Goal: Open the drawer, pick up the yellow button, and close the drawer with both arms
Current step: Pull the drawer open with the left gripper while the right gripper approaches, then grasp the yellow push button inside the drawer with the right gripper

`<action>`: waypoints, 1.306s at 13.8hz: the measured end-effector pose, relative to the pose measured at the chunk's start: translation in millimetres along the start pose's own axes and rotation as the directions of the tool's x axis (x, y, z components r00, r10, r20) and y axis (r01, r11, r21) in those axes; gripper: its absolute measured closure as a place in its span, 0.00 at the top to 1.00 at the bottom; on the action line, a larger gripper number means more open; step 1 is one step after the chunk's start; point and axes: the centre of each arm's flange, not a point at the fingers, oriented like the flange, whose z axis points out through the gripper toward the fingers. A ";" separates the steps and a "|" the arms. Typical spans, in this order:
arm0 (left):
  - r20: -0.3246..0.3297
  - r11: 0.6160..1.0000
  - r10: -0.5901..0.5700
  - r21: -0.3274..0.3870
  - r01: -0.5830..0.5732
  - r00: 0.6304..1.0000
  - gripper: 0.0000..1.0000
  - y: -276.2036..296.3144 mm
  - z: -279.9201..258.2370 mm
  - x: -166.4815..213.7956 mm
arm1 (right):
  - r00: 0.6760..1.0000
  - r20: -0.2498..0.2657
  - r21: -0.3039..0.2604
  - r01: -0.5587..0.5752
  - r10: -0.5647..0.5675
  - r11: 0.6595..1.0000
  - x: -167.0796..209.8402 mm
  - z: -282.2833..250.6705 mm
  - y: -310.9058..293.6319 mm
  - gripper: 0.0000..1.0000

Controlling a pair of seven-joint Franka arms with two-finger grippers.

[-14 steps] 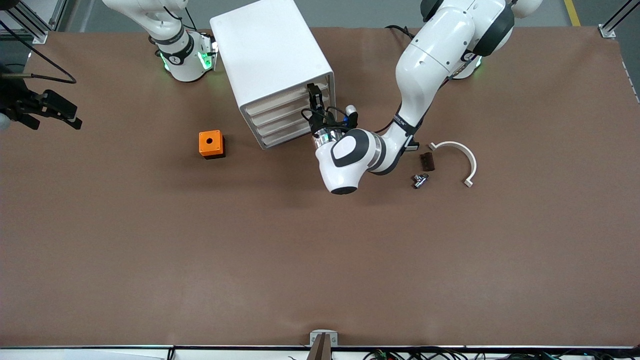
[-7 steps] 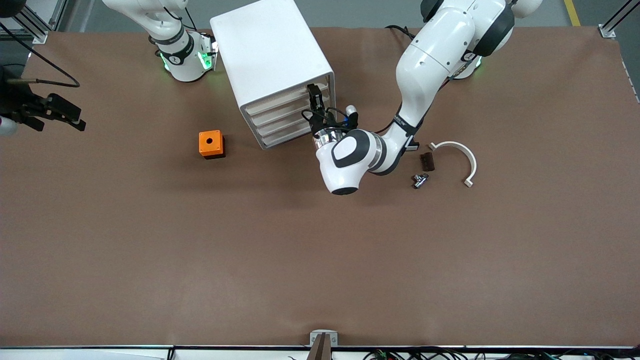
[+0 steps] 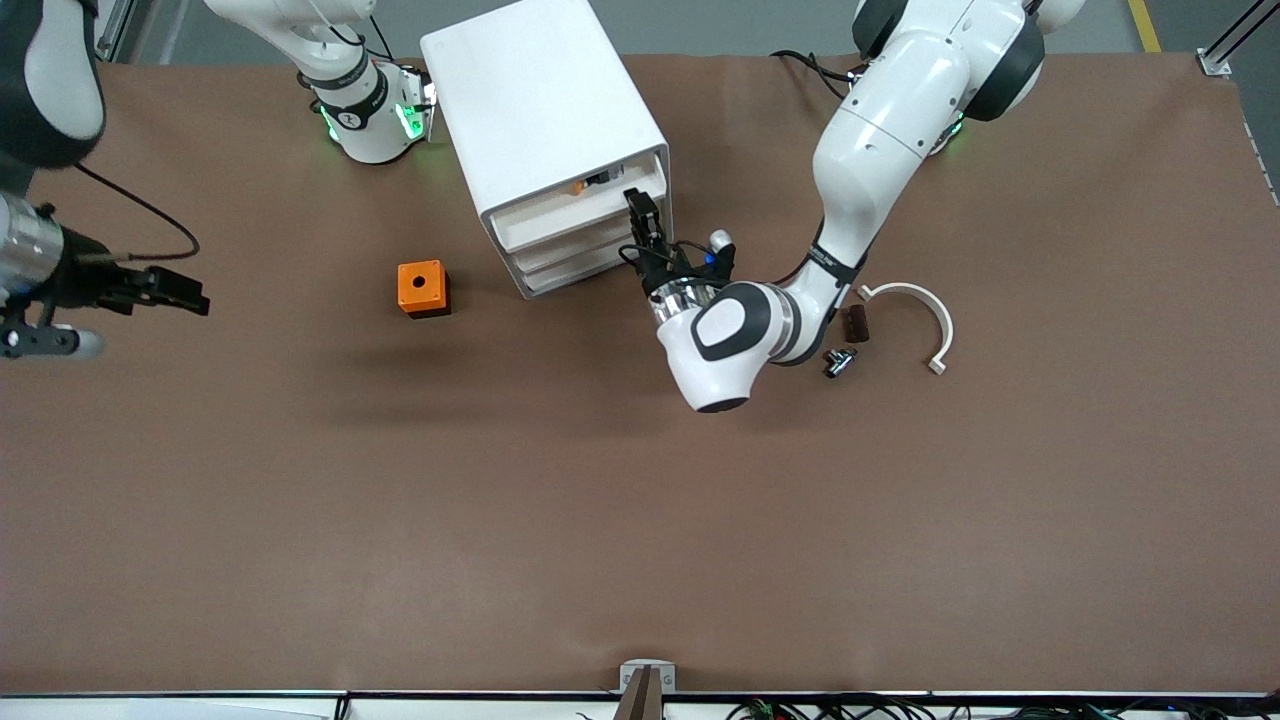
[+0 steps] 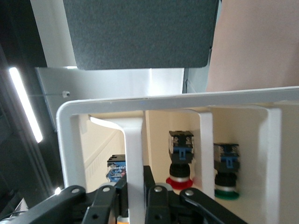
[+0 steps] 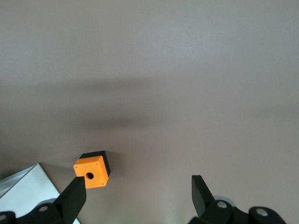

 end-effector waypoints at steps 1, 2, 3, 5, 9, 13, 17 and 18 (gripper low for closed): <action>0.023 1.000 0.000 0.000 0.000 1.000 0.11 0.4 -12.6 5.0 | 1.000 0.012 0.000 -0.008 0.008 1.000 8.2 8.5 4.7 1.00; 0.052 1.000 0.000 -0.001 0.000 0.999 0.11 0.8 -26.9 10.7 | 1.000 0.018 -0.001 -0.021 0.021 1.000 12.5 11.7 5.3 1.00; 0.083 1.000 0.001 0.000 -0.001 0.997 0.11 1.3 -41.9 16.8 | 0.998 0.017 -0.002 -0.061 0.061 0.998 13.5 10.3 -0.2 1.00; 0.126 1.000 0.001 0.000 -0.001 0.992 0.10 2.0 -66.1 29.4 | 0.982 0.012 -0.010 -0.187 0.187 0.982 10.0 0.9 -38.7 1.00; 0.176 1.000 0.006 -0.010 -0.004 0.984 0.10 1.2 -89.3 39.1 | 0.916 0.035 0.008 -0.400 0.399 0.917 -13.3 5.0 -174.7 1.00; 0.229 1.000 0.012 -0.021 -0.007 0.973 0.10 -0.4 -118.4 54.2 | 0.847 0.002 0.050 -0.531 0.532 0.846 -44.6 14.1 -286.9 1.00; 0.276 1.000 0.024 -0.017 -0.020 0.961 0.18 -1.8 -133.7 60.3 | 0.784 -0.027 0.110 -0.614 0.620 0.782 -88.3 22.3 -382.2 1.00; 0.277 1.000 0.027 -0.017 -0.024 0.960 0.18 -2.1 -133.7 60.0 | 0.770 -0.028 0.122 -0.631 0.638 0.766 -98.2 26.9 -401.0 1.00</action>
